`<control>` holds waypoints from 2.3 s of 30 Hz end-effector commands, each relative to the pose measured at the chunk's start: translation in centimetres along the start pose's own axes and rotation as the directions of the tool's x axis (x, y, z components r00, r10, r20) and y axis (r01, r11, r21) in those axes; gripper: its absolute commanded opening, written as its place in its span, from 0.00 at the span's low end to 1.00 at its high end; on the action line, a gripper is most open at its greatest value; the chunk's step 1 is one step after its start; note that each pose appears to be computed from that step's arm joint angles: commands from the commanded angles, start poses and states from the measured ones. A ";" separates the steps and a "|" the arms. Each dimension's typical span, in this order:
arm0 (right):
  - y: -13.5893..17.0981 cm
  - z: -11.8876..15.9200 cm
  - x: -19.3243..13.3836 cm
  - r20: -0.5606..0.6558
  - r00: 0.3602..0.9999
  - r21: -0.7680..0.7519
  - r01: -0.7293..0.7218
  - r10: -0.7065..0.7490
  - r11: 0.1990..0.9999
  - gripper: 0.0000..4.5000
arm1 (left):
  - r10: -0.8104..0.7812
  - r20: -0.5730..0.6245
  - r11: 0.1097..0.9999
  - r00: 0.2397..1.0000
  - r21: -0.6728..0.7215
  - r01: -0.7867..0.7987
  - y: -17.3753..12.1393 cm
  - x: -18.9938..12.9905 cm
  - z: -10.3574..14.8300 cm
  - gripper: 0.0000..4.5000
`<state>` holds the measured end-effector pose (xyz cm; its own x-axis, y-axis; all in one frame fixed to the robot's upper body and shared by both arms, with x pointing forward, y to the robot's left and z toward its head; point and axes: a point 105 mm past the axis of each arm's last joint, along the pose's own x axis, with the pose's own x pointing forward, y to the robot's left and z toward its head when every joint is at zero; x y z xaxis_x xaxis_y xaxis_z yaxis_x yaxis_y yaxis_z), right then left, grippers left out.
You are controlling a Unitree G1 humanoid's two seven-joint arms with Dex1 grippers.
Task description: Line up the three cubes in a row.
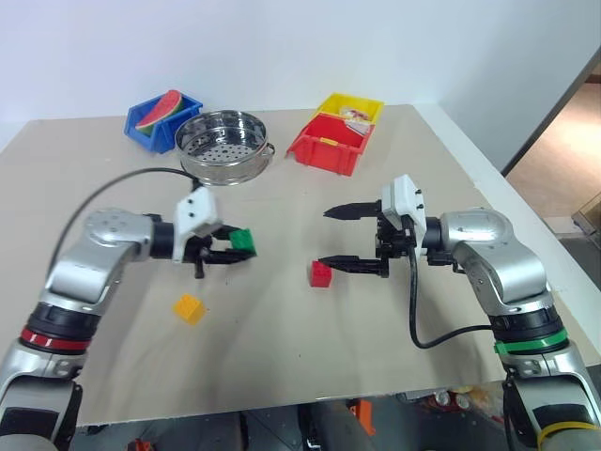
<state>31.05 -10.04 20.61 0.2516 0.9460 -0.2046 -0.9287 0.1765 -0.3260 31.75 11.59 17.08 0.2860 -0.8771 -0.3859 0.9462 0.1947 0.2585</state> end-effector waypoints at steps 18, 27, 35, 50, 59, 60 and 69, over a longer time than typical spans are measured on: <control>0.7 0.7 -1.8 0.002 0.996 -0.019 0.091 -0.091 0.996 1.00 | -0.102 -0.050 0.994 0.994 0.038 0.104 -1.4 5.0 -0.2 0.30; 0.9 0.4 -1.9 -0.008 0.996 -0.008 0.085 -0.085 0.996 1.00 | -0.128 -0.097 0.991 0.987 0.032 0.132 -1.5 4.7 -0.8 0.30; 0.8 0.2 -1.7 -0.008 0.997 -0.006 0.081 -0.081 0.997 1.00 | -0.115 -0.119 0.993 0.986 0.024 0.119 -1.2 4.1 -1.4 0.30; 1.0 -0.2 -1.8 -0.019 0.997 -0.007 0.074 -0.075 0.997 1.00 | -0.141 -0.140 0.989 0.980 0.035 0.147 -1.7 4.7 -1.8 0.52; 1.0 -0.2 -1.5 -0.015 0.998 -0.008 0.064 -0.065 0.998 1.00 | -0.112 -0.130 0.991 0.985 0.056 0.120 -1.4 4.0 -0.9 0.98; 1.0 -0.2 -1.4 -0.014 0.998 -0.009 0.064 -0.064 0.998 1.00 | -0.109 -0.128 0.991 0.986 0.057 0.117 -1.4 4.0 -0.8 0.98; 0.8 -0.3 -1.4 -0.016 0.998 -0.013 0.056 -0.056 0.998 1.00 | -0.059 -0.066 0.997 0.996 0.037 0.061 -1.1 1.8 1.2 0.98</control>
<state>30.26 -11.50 19.36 0.3189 0.9222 -0.2187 -0.9189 0.2443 -0.3096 31.33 9.12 15.33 0.2208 -0.8370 -0.5007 0.9656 0.1152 0.2332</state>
